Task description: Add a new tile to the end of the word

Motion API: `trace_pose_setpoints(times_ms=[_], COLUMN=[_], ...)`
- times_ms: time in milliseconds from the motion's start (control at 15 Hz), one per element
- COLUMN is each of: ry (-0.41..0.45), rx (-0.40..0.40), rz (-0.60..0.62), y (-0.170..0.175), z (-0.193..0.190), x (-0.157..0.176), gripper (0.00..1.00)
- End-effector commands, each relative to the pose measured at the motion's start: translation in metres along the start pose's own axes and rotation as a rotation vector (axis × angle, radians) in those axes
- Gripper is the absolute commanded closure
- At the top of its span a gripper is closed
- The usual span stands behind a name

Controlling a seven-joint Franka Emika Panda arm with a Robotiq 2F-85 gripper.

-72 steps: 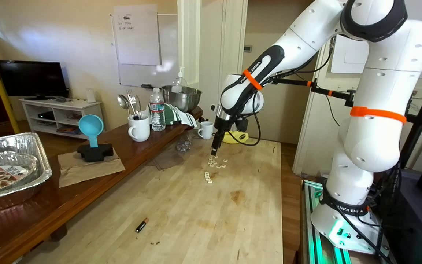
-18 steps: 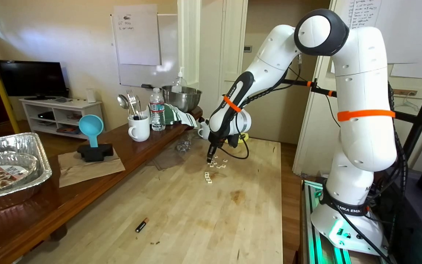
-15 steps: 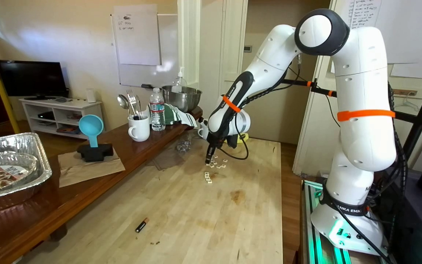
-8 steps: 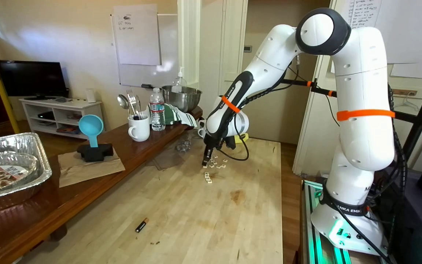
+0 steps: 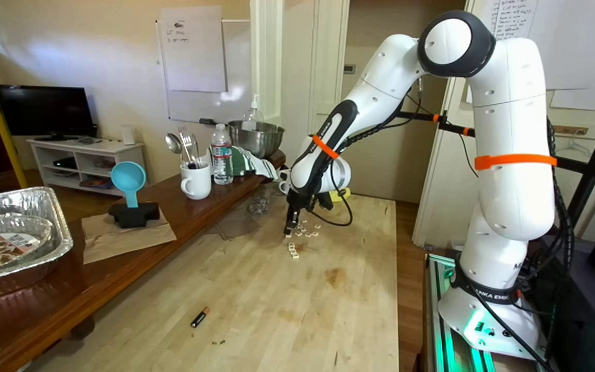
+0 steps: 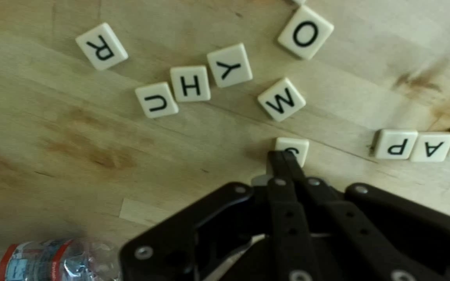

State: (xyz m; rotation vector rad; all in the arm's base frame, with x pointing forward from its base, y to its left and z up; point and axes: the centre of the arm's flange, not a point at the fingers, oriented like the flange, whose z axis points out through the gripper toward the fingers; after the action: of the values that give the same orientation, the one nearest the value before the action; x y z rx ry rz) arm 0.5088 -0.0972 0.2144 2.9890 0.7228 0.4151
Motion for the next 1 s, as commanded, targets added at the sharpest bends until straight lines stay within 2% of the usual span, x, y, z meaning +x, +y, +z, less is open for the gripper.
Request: trace_pose_setpoints(times_ms=[0,933], ry=[-0.032,-0.066], rx=[0.037,0.092], rz=[-0.022,-0.031], y=[-0.014,-0.036], z=[0.015,0.009], x=[-0.014,-0.021], gripper=[1.0,1.0])
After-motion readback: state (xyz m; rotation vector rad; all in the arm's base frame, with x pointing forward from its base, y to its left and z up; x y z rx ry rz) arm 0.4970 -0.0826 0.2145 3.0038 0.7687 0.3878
